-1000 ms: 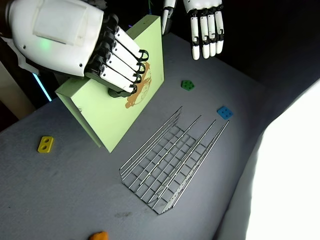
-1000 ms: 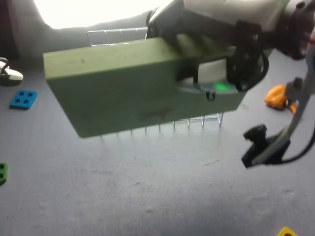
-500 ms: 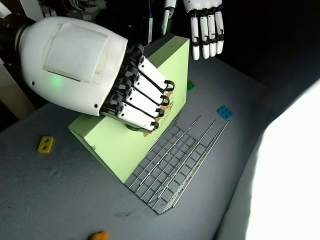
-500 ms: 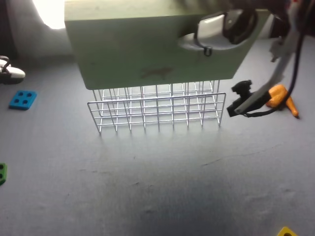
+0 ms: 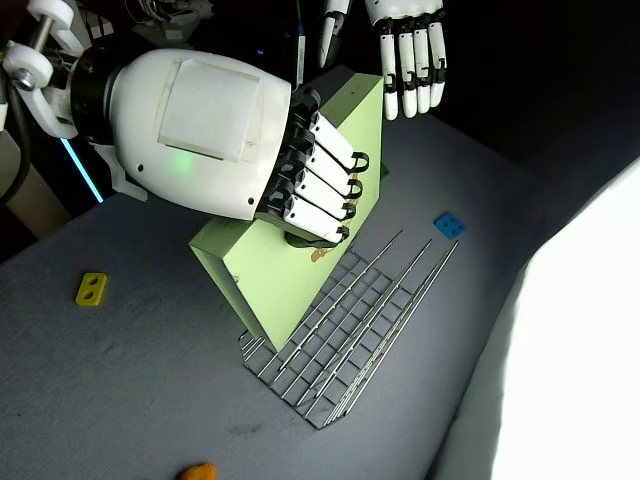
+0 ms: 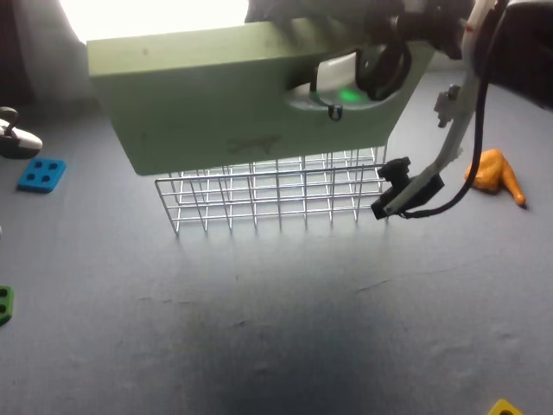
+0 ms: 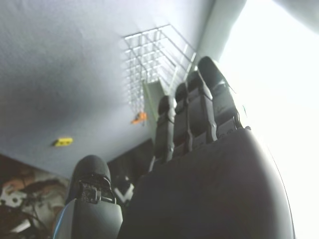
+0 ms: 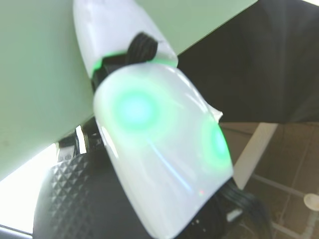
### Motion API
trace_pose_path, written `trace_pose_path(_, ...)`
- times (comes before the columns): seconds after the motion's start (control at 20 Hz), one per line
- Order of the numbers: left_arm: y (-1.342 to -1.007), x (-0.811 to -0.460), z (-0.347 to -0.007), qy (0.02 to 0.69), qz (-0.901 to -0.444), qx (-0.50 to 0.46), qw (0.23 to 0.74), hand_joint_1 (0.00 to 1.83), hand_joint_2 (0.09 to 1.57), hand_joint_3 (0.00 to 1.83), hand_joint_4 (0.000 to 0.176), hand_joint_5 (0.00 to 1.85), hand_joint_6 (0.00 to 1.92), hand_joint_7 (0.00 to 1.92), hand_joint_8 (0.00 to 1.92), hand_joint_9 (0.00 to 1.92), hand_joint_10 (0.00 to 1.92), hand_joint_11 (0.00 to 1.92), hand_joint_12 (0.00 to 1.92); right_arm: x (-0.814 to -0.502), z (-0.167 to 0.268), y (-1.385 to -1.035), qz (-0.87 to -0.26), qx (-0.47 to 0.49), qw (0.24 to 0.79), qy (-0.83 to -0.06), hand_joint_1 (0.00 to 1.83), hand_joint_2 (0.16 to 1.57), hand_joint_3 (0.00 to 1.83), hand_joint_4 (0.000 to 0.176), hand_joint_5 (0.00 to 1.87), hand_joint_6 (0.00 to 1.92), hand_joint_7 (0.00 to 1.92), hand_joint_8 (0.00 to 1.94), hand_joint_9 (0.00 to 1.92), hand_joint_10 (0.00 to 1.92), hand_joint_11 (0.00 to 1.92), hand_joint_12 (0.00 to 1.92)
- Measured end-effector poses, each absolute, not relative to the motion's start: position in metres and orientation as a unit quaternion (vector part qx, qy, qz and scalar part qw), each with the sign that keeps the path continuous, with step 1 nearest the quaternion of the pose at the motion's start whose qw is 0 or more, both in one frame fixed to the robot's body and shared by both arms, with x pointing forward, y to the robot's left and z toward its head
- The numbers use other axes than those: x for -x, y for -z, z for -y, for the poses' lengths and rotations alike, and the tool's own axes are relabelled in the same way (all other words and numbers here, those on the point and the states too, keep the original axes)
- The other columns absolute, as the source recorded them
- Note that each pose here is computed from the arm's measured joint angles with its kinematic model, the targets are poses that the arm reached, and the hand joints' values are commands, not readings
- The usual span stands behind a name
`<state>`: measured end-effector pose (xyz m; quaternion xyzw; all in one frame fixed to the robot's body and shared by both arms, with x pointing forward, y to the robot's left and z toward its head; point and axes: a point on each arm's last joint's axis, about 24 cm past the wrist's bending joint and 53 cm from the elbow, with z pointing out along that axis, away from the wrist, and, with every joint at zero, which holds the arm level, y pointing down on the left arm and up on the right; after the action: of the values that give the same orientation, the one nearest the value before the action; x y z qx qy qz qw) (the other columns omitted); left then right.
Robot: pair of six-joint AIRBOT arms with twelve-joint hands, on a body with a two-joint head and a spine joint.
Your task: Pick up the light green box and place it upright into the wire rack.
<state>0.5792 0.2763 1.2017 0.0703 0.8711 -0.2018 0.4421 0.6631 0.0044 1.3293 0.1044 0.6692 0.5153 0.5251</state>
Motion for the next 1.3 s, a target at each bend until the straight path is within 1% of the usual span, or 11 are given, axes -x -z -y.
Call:
trace_pose_path(0.05, -1.202, -0.579, -0.276, 0.202, -0.871, -0.070, 0.442, 0.03, 1.20, 0.00, 0.037, 0.21, 0.00, 0.25, 0.00, 0.22, 0.00, 0.00, 0.58, -0.664, -0.005, -1.329, -0.669, -0.106, 0.525, -0.515, 1.36, 1.19, 0.00, 0.000, 0.81, 1.04, 0.86, 1.27, 0.73, 1.55, 0.62, 1.63)
trace_pose_path(0.1, -1.202, -0.579, -0.276, 0.202, -0.871, -0.071, 0.442, 0.03, 1.20, 0.00, 0.036, 0.21, 0.00, 0.24, 0.00, 0.22, 0.00, 0.00, 0.57, -0.666, -0.007, -1.329, -0.669, -0.108, 0.522, -0.518, 1.36, 1.19, 0.00, 0.000, 0.81, 1.04, 0.85, 1.28, 0.73, 1.56, 0.62, 1.63)
trace_pose_path(0.35, -1.202, -0.579, -0.276, 0.202, -0.871, -0.071, 0.442, 0.03, 1.20, 0.00, 0.036, 0.21, 0.00, 0.24, 0.00, 0.22, 0.00, 0.00, 0.56, -0.680, -0.007, -1.326, -0.668, -0.127, 0.515, -0.522, 1.36, 1.19, 0.00, 0.000, 0.81, 1.04, 0.85, 1.29, 0.73, 1.57, 0.63, 1.63)
trace_pose_path(0.45, -1.202, -0.579, -0.276, 0.202, -0.871, -0.071, 0.442, 0.03, 1.20, 0.00, 0.036, 0.21, 0.00, 0.24, 0.00, 0.22, 0.00, 0.00, 0.56, -0.684, -0.007, -1.318, -0.673, -0.130, 0.515, -0.516, 1.36, 1.19, 0.00, 0.000, 0.81, 1.04, 0.85, 1.29, 0.72, 1.57, 0.63, 1.63)
trace_pose_path(0.75, -1.199, -0.579, -0.277, 0.199, -0.873, -0.072, 0.439, 0.03, 1.20, 0.00, 0.036, 0.21, 0.00, 0.24, 0.00, 0.22, 0.00, 0.00, 0.56, -0.686, -0.011, -1.314, -0.675, -0.124, 0.518, -0.511, 1.36, 1.19, 0.00, 0.000, 0.81, 1.04, 0.85, 1.29, 0.72, 1.57, 0.63, 1.63)
trace_pose_path(0.8, -1.199, -0.578, -0.276, 0.199, -0.874, -0.073, 0.438, 0.02, 1.20, 0.00, 0.027, 0.21, 0.00, 0.25, 0.00, 0.25, 0.01, 0.00, 0.66, -0.686, -0.012, -1.311, -0.677, -0.122, 0.516, -0.510, 1.36, 1.19, 0.00, 0.000, 0.79, 1.10, 0.86, 1.25, 0.77, 1.52, 0.65, 1.63)
trace_pose_path(0.85, -1.199, -0.578, -0.276, 0.199, -0.874, -0.073, 0.438, 0.02, 1.20, 0.00, 0.021, 0.22, 0.00, 0.27, 0.01, 0.28, 0.02, 0.00, 0.71, -0.687, -0.013, -1.307, -0.680, -0.122, 0.515, -0.508, 1.37, 1.17, 0.00, 0.000, 0.82, 1.07, 0.90, 1.19, 0.80, 1.46, 0.66, 1.60)
trace_pose_path(0.9, -1.199, -0.579, -0.276, 0.199, -0.873, -0.073, 0.438, 0.02, 1.20, 0.00, 0.021, 0.22, 0.00, 0.28, 0.01, 0.27, 0.01, 0.00, 0.67, -0.689, -0.014, -1.302, -0.683, -0.123, 0.513, -0.505, 1.37, 1.15, 0.00, 0.000, 0.84, 1.03, 0.93, 1.14, 0.83, 1.42, 0.67, 1.56)
trace_pose_path(0.95, -1.199, -0.579, -0.276, 0.199, -0.873, -0.073, 0.439, 0.02, 1.20, 0.00, 0.021, 0.22, 0.00, 0.28, 0.01, 0.27, 0.01, 0.00, 0.66, -0.691, -0.014, -1.299, -0.685, -0.123, 0.513, -0.502, 1.37, 1.15, 0.00, 0.000, 0.85, 1.02, 0.94, 1.13, 0.83, 1.41, 0.67, 1.55)
trace_pose_path(1.3, -1.199, -0.579, -0.276, 0.199, -0.873, -0.073, 0.438, 0.02, 1.20, 0.00, 0.021, 0.22, 0.00, 0.28, 0.00, 0.27, 0.01, 0.00, 0.65, -0.700, -0.020, -1.271, -0.701, -0.127, 0.505, -0.487, 1.37, 1.15, 0.00, 0.000, 0.85, 1.02, 0.94, 1.12, 0.83, 1.40, 0.68, 1.55)
